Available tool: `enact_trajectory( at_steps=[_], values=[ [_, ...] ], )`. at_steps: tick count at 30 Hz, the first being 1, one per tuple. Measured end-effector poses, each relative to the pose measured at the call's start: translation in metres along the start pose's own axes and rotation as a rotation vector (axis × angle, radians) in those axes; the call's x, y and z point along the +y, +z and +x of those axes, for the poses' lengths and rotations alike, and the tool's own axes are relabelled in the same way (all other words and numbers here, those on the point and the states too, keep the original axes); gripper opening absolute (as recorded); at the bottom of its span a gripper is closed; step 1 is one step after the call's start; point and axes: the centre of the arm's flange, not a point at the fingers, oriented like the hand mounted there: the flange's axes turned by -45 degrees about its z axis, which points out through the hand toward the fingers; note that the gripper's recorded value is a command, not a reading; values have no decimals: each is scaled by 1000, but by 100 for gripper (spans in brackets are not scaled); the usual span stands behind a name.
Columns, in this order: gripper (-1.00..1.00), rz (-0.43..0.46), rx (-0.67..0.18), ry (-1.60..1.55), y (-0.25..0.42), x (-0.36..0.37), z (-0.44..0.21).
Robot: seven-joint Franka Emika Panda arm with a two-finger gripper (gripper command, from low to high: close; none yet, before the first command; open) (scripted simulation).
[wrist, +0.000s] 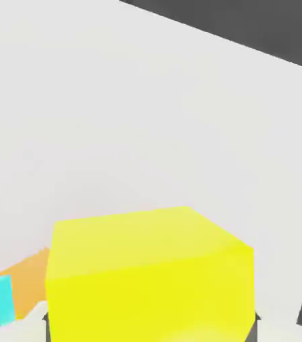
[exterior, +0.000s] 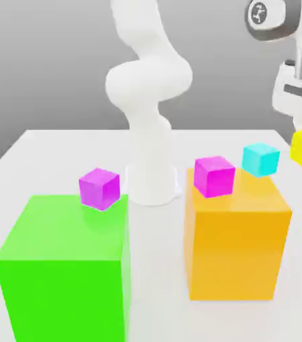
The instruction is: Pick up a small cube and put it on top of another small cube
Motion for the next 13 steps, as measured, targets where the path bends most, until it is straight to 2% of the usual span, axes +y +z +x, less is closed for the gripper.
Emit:
enact_trajectory(
  at_steps=[6,10,11,13],
  values=[
    [-100,14,-63,179,-33,-55,-15],
    [-100,18,-75,217,9,-62,-22],
    [100,18,-76,218,21,-63,-23],
    [100,18,-76,218,21,-63,-23]
  ],
)
